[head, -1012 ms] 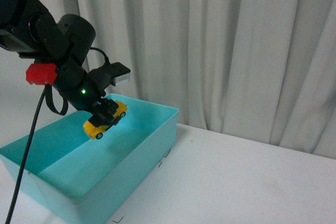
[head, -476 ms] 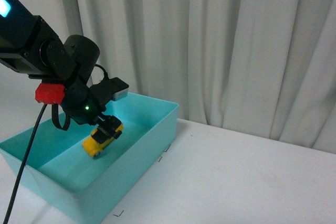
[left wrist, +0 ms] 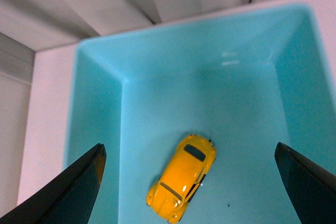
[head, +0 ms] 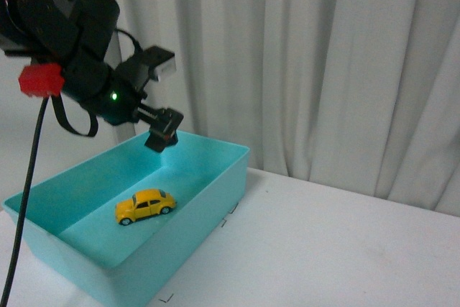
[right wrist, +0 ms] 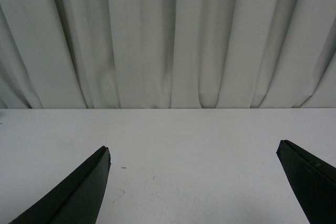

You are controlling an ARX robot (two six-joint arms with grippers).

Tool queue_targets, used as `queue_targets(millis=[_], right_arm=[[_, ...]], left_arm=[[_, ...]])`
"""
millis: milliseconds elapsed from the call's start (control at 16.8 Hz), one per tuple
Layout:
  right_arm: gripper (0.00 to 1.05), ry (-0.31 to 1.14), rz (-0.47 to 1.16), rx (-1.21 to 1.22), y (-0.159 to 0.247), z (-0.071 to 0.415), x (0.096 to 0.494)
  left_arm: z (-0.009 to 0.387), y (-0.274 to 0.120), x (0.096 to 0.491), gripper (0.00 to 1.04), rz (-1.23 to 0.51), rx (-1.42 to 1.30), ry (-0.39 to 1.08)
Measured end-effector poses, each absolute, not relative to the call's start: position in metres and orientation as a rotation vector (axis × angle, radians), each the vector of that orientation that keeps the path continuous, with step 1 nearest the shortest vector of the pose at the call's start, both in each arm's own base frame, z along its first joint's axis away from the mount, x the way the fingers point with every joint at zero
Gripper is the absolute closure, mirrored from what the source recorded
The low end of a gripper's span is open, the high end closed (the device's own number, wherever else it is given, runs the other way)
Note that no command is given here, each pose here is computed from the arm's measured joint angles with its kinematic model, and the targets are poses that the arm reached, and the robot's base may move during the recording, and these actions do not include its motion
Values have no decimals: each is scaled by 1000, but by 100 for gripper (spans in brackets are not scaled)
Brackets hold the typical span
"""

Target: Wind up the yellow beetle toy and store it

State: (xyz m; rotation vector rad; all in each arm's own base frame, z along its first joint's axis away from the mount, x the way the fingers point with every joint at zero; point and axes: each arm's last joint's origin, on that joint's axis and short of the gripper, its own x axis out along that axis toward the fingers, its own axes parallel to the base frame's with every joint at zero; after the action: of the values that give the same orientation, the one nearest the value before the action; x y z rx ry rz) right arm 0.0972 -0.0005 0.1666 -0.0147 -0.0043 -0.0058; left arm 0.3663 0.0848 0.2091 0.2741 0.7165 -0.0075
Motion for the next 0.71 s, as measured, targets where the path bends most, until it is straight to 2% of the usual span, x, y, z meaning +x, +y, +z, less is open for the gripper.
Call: queue_targets(millis=[119,179,238,298,476,536,715], right_arm=[[7,-4,-6,-15,-1,167,97],[7,-4,-6,-15,-1,167,97],[7,-4,-6,-15,-1,167,97],[7,-4,-6,-15,-1,167,97],[7,-4,-6,-15,-1,167,97],[7,-4,-6,-15,-1,167,97],[7,-4,-6,-15,-1,167,97]], left_arm=[[257,71,345,7,-12,246,589],[279,62,336,12,-8,220,367],[296,21,267,43,-23,77,-6],[289,16,245,57,-20,50,-66],[229,11,211,99,0,5,34],[226,2,200,103,3,3,3],[206,1,178,103,6,3,10]])
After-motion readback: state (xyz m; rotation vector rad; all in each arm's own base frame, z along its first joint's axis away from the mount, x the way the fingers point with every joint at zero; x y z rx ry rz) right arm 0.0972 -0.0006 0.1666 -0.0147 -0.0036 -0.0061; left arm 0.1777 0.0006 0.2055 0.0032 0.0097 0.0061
